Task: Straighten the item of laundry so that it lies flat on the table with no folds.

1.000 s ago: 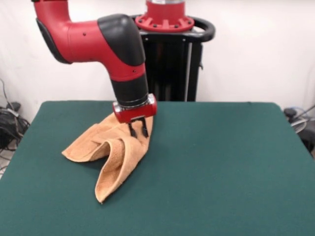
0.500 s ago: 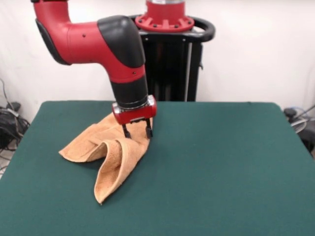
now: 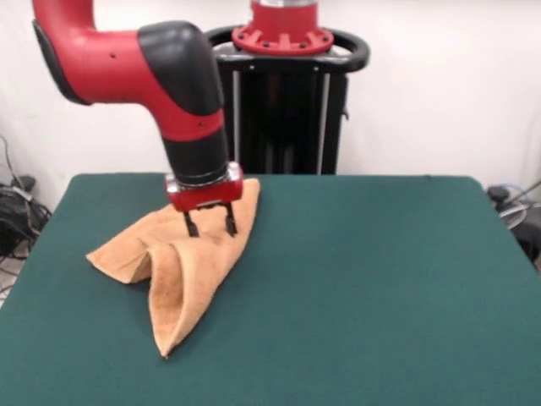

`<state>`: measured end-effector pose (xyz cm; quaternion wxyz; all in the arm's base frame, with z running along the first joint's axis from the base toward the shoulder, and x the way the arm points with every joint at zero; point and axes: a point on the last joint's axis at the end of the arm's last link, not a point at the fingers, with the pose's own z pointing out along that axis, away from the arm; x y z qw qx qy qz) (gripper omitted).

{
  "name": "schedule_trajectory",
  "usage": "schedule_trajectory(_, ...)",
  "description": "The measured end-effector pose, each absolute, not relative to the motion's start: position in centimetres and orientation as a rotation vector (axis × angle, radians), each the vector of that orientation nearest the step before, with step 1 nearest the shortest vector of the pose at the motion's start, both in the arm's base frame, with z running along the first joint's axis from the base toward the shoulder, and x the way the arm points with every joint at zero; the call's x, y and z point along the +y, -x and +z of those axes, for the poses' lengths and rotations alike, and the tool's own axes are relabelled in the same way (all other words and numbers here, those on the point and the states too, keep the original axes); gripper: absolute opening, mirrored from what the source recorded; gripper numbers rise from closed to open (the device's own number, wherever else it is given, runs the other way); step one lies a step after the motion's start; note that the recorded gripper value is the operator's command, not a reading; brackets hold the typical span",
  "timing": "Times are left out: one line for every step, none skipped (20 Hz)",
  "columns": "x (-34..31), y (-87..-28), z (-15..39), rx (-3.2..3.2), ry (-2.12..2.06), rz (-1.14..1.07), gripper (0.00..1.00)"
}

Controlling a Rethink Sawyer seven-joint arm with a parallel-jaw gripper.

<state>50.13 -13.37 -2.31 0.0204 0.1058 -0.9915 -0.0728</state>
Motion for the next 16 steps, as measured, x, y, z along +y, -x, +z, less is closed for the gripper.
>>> schedule_trajectory(-14.6,-50.5,-1.9,-3.072,-0.309,-0.212,1.00)
schedule_trajectory(-15.0,-50.6,-1.8,-3.071,-0.302,-0.207,1.00)
schedule_trajectory(-15.5,-50.8,-1.6,-3.069,-0.293,-0.201,1.00)
schedule_trajectory(-16.0,-51.0,-1.4,-3.069,-0.285,-0.194,1.00)
schedule_trajectory(-17.1,-51.5,-0.9,-3.067,-0.271,-0.178,1.00)
schedule_trajectory(-17.7,-51.8,-0.6,-3.068,-0.264,-0.168,1.00)
schedule_trajectory(-17.9,-51.9,-0.5,-3.069,-0.262,-0.163,1.00)
schedule_trajectory(-18.2,-52.1,-0.3,-3.070,-0.259,-0.157,1.00)
schedule_trajectory(-19.2,-52.8,0.3,-3.077,-0.249,-0.134,1.00)
schedule_trajectory(-19.5,-53.1,0.5,-3.081,-0.246,-0.125,1.00)
schedule_trajectory(-19.7,-53.2,0.6,-3.083,-0.245,-0.121,1.00)
schedule_trajectory(-20.4,-53.8,1.0,-3.092,-0.237,-0.104,1.00)
schedule_trajectory(-20.7,-54.0,1.1,-3.096,-0.235,-0.098,1.00)
schedule_trajectory(-21.1,-54.4,1.2,-3.104,-0.230,-0.086,1.00)
schedule_trajectory(-21.4,-54.7,1.3,-3.110,-0.226,-0.080,1.00)
schedule_trajectory(-21.8,-55.2,1.4,-3.118,-0.223,-0.070,1.00)
